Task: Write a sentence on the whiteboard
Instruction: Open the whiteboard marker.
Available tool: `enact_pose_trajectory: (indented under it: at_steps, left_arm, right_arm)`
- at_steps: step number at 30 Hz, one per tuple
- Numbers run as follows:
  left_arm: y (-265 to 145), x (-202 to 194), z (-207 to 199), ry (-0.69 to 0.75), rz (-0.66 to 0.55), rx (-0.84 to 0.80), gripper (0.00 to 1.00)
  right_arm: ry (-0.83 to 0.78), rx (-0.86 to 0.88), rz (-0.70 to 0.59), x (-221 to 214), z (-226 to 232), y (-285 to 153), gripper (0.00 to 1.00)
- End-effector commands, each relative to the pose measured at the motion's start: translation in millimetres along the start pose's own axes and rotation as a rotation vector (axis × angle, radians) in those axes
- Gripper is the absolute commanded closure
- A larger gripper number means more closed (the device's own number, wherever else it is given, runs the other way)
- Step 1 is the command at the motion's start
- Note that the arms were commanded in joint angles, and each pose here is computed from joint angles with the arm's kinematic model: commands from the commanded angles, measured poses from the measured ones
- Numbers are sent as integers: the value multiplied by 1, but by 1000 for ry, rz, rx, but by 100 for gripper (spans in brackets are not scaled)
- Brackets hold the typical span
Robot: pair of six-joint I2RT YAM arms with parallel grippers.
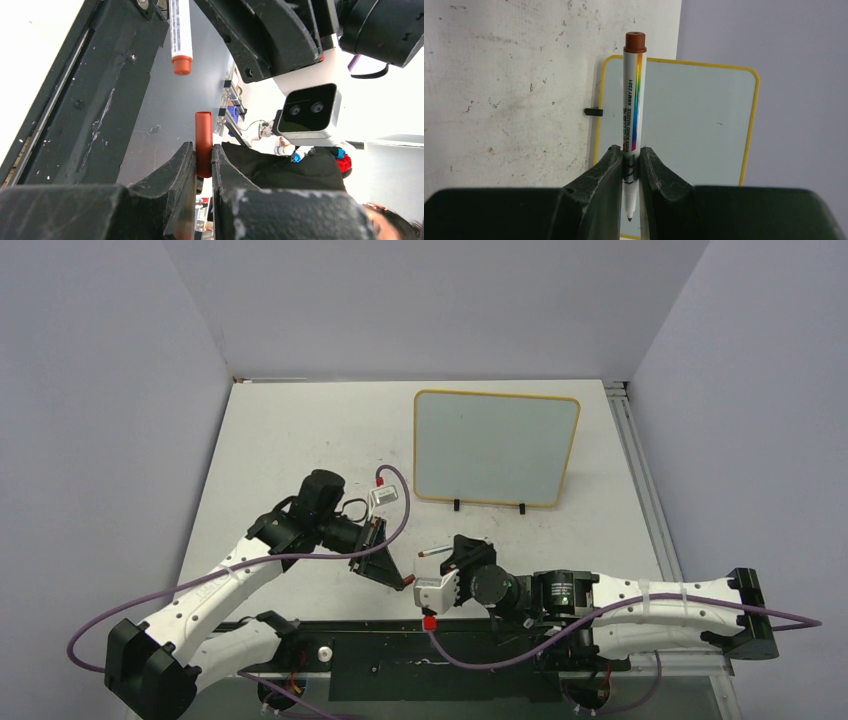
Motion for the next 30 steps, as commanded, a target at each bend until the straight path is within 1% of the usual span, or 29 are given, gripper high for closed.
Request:
enact_pose_trajectory:
  at_steps: [1,13,17,30]
  left_arm:
    - [-3,4,-12,58,1,-53,100]
    - [-2,7,-6,32,-8,-48,100]
    - [-2,7,-5,28,-6,-48,100]
    - [-1,5,-1,16,-4,-41,100]
  right_arm:
    - [-52,-6,-22,2,1,-7,95]
    - [-61,-44,-66,11,-1,-11,95]
    - [-76,-51,-69,13,-1,-11,95]
    - [-55,-78,-75,13,-7,-16,95]
Point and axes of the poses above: each gripper's point midway between its finger pads, its own y axis out along the fingers, its own z axis along the line the jaws close on, x = y × z, the point moved 6 cm from there along -y, back along the fingers, and after that the axes turned 12 degrees about -y, right-handed, at the moved point
